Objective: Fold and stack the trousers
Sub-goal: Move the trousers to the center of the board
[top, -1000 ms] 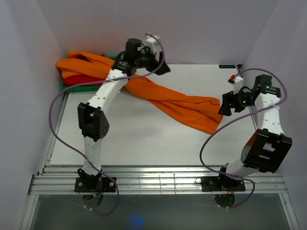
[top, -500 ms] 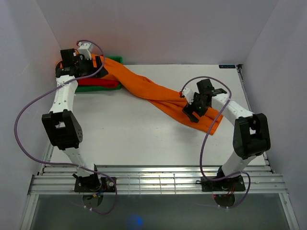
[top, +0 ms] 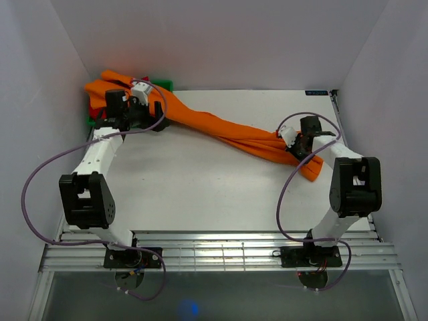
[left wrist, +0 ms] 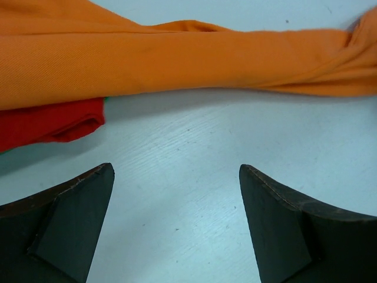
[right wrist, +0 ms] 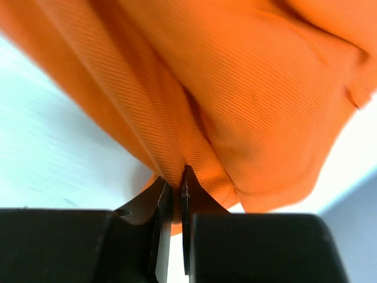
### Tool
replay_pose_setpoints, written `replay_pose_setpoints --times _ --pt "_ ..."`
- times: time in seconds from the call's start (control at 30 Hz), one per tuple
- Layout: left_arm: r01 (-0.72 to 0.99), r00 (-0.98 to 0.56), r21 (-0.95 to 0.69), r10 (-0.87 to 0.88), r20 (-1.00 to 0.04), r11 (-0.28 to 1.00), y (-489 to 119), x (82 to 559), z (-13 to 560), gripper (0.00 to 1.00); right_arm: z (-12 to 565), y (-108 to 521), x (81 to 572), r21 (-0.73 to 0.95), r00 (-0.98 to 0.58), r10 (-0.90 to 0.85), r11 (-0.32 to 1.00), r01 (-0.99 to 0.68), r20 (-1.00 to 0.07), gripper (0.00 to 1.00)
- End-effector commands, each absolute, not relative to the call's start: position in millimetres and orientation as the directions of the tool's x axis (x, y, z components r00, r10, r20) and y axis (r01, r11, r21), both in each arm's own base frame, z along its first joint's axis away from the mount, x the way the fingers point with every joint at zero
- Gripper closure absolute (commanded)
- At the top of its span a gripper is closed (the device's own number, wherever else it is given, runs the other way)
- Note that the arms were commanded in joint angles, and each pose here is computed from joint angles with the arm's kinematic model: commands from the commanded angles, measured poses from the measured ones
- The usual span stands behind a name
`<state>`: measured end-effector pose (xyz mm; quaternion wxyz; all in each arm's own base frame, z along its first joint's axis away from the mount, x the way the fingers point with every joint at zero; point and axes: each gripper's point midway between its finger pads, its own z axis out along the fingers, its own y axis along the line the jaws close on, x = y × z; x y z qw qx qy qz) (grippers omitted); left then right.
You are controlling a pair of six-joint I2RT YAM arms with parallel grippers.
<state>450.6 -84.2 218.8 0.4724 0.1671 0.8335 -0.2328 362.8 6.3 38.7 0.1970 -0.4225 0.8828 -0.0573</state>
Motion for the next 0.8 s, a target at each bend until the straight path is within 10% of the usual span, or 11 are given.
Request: replay_pose_setpoints --times 0.0,0.37,0.6,0.77 --pt "0.616 -0.261 0.027 0.236 -0.936 0.787 -141.2 444.2 245.2 0.02 79.1 -62.5 363.8 -0.361 -0.626 -0.731 0.681 -0.638 -0.272 0.92" --pt "0.649 0.343 0.711 0.731 -0.590 0.270 -206.1 483.9 172.5 0.02 91.9 -56.2 361.6 -0.311 -0.629 -0.705 0.709 -0.634 -0.327 0.92" --pt "0.642 0.415 0.763 0.805 -0.423 0.070 -207.1 504.9 110.9 0.02 98.2 -57.3 364.9 -0.309 -0.638 -0.694 0.720 -0.621 -0.334 0.92" --pt "0.488 0.343 0.859 0.872 -0.350 0.153 -194.6 564.1 101.7 0.02 101.7 -56.0 365.8 -0.299 -0.629 -0.690 0.723 -0.623 -0.359 0.92"
